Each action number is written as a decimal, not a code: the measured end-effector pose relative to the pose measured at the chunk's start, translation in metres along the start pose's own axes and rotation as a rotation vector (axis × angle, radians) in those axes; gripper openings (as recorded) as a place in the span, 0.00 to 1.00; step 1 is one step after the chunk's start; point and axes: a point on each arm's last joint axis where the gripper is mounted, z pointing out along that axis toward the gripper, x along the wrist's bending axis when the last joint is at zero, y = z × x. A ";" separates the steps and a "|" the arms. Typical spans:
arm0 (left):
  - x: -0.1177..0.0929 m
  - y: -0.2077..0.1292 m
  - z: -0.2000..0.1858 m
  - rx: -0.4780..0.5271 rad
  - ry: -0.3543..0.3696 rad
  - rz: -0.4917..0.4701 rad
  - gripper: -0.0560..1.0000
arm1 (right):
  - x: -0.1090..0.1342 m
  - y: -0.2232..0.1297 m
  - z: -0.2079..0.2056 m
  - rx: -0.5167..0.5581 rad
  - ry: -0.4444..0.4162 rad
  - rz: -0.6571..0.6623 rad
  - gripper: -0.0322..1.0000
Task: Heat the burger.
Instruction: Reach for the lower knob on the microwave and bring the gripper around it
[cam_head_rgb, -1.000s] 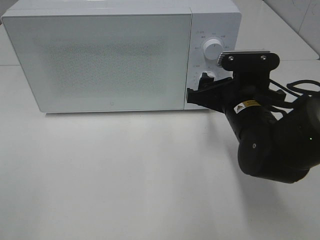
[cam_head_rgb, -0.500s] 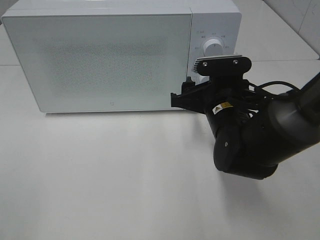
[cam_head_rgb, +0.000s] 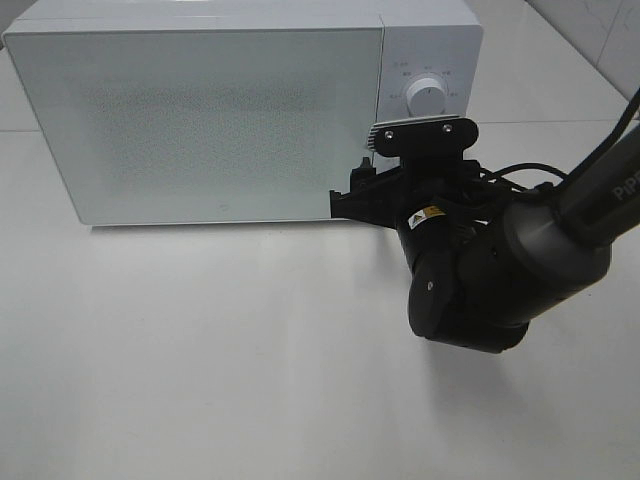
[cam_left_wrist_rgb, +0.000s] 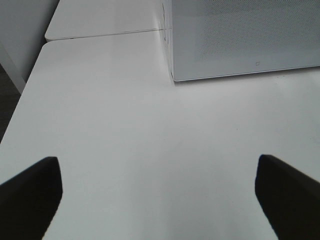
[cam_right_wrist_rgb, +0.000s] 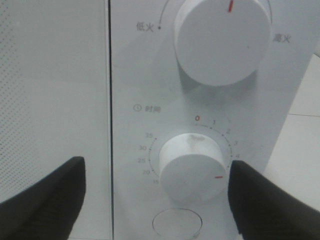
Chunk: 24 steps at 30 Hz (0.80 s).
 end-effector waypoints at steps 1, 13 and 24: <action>0.000 0.000 0.000 0.000 0.000 0.000 0.97 | -0.001 0.000 0.001 -0.001 -0.003 0.000 0.76; 0.000 0.000 0.000 0.000 0.002 0.001 0.97 | -0.013 -0.002 0.009 0.001 -0.030 -0.007 0.76; 0.000 0.000 0.000 0.000 0.003 0.002 0.97 | -0.012 0.005 0.020 -0.034 -0.019 -0.001 0.76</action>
